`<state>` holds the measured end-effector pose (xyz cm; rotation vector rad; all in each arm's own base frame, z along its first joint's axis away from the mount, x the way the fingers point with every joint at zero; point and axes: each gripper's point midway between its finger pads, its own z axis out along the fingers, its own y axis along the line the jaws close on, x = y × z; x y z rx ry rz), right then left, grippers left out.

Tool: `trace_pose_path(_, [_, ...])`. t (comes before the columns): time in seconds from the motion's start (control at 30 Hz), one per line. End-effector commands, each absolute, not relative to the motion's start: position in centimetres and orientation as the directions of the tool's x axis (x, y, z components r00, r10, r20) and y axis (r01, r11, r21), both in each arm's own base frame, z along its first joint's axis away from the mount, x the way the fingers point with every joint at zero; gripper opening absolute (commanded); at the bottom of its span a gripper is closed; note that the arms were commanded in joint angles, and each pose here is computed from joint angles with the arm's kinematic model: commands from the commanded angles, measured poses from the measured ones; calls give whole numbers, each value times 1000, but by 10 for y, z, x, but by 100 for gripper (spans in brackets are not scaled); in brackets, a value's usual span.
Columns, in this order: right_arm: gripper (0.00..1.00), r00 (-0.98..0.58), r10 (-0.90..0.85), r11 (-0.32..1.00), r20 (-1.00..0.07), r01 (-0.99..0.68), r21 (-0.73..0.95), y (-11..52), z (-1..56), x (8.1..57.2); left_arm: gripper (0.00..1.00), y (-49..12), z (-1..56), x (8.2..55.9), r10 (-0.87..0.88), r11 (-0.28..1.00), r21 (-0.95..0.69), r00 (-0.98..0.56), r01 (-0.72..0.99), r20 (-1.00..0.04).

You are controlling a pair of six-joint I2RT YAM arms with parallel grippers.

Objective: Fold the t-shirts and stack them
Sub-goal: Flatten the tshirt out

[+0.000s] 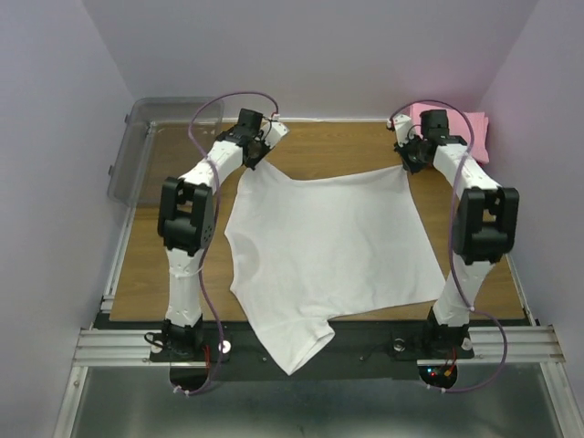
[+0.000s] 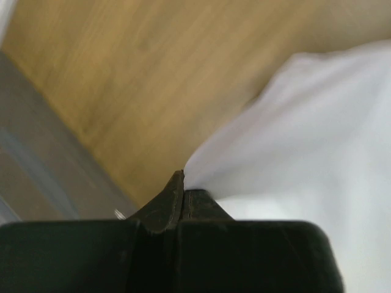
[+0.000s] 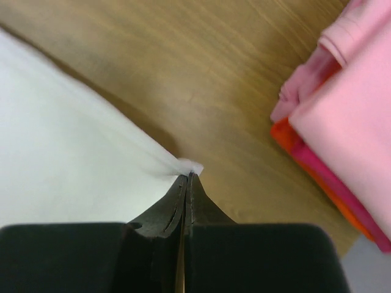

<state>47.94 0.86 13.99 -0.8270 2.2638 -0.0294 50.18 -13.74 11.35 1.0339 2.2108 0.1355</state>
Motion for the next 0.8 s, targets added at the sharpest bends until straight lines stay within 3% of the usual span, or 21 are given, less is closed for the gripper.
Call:
trace_pose_path(0.0, [3, -539, -525, 842, -658, -440, -311, -2, 138, 542, 0, -130, 143, 575, 680, 727, 458, -442, 512, -585])
trace_pose_path(0.03, [11, -557, -513, 854, -654, -408, -323, -7, 136, 550, 0, -132, 140, 582, 673, 734, 451, -454, 508, -584])
trace_pose_path(0.07, [32, -572, -482, 874, -664, -370, -315, -10, 135, 562, 17, -135, 144, 599, 643, 757, 423, -449, 498, -621])
trace_pose_path(0.1, [40, -577, -458, 887, -676, -348, -303, -10, 137, 566, 40, -136, 140, 606, 629, 766, 407, -451, 497, -633])
trace_pose_path(0.17, [59, -565, -435, 899, -701, -320, -300, -11, 154, 567, 55, -133, 167, 615, 581, 802, 391, -437, 451, -687])
trace_pose_path(0.2, [59, -552, -433, 899, -713, -321, -297, -8, 164, 564, 57, -132, 175, 612, 570, 807, 378, -431, 453, -700])
trace_pose_path(0.3, [61, -556, -440, 894, -705, -344, -287, -5, 171, 537, 59, -128, 195, 583, 534, 820, 326, -423, 470, -732])
trace_pose_path(0.33, [61, -525, -456, 885, -719, -354, -303, -3, 191, 525, 59, -131, 228, 567, 508, 824, 308, -379, 476, -774])
trace_pose_path(0.43, [61, -545, -483, 867, -685, -410, -284, 1, 188, 480, 59, -130, 200, 518, 521, 801, 242, -439, 547, -732])
trace_pose_path(0.53, [57, -606, -513, 844, -608, -484, -230, 5, 156, 432, 51, -135, 173, 456, 518, 773, 117, -514, 624, -684])
trace_pose_path(0.63, [55, -668, -524, 833, -529, -532, -154, 8, 122, 392, 43, -132, 160, 426, 508, 772, 70, -548, 632, -665])
trace_pose_path(0.77, [53, -714, -535, 823, -451, -560, -90, 10, 92, 356, 40, -127, 118, 387, 514, 770, 7, -614, 638, -599])
